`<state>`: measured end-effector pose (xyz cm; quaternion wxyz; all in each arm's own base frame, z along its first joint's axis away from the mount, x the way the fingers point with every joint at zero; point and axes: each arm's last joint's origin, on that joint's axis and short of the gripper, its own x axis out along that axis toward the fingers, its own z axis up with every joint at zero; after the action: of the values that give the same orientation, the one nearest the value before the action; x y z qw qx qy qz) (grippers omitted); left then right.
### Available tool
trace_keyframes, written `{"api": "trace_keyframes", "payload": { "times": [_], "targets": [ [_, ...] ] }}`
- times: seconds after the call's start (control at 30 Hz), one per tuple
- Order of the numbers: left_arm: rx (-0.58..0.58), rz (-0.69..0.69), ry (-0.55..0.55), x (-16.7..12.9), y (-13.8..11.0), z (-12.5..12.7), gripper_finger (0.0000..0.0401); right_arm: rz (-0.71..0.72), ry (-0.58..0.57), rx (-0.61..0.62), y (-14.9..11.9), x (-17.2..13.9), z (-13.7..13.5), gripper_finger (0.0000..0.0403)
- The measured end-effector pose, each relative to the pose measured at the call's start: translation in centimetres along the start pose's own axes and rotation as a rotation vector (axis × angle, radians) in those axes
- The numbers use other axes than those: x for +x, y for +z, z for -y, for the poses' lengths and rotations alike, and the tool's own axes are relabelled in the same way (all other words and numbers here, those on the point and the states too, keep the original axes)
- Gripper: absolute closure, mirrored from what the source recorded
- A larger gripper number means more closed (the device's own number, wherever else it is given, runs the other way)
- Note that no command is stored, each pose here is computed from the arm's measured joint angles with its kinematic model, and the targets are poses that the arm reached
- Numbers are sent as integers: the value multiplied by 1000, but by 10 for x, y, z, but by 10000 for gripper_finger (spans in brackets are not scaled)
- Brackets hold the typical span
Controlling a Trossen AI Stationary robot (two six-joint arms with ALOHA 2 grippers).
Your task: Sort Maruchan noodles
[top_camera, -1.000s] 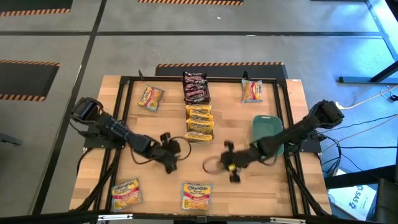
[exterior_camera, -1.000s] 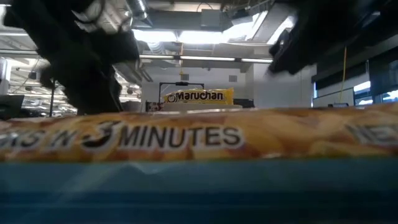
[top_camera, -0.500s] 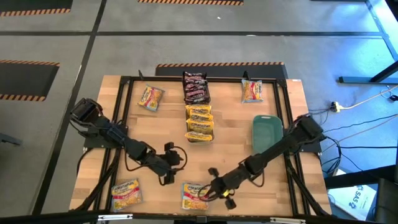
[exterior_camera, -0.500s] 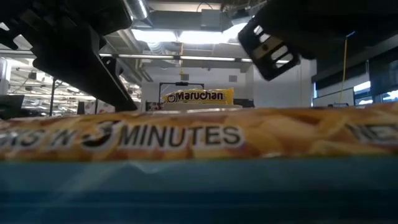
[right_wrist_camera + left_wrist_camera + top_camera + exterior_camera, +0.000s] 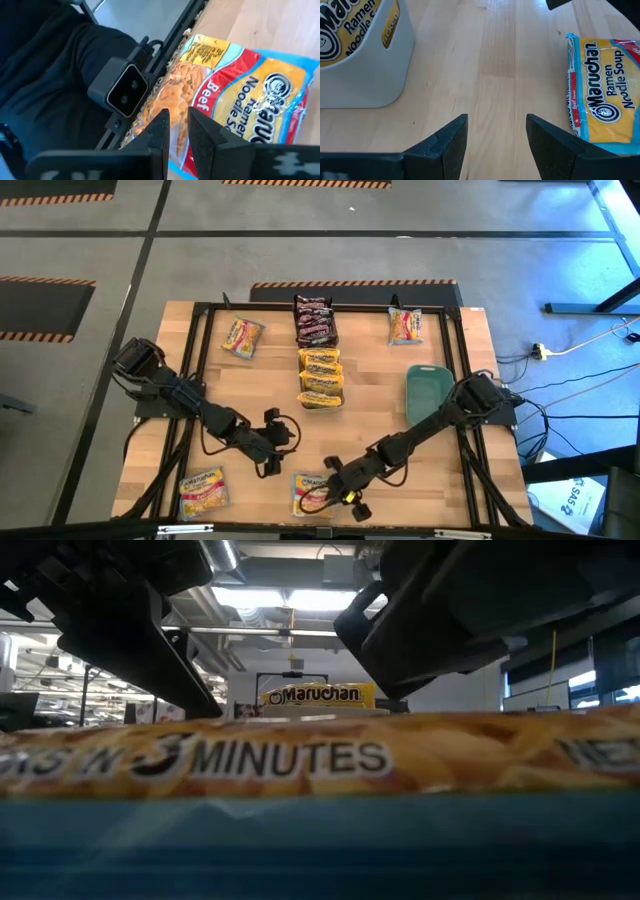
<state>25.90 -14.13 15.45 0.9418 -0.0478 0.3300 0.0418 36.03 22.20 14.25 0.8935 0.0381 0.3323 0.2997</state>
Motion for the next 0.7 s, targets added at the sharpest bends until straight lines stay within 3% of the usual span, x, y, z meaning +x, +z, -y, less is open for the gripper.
{"api": "trace_keyframes", "payload": {
  "times": [0.37, 0.7],
  "targets": [
    [0, 0, 1, 0, 0, 0, 206, -118, -8, 22, -8, -4, 20, 350],
    [0, 0, 1, 0, 0, 0, 206, -181, -196, -2, -13, -10, 26, 350]
  ]
}}
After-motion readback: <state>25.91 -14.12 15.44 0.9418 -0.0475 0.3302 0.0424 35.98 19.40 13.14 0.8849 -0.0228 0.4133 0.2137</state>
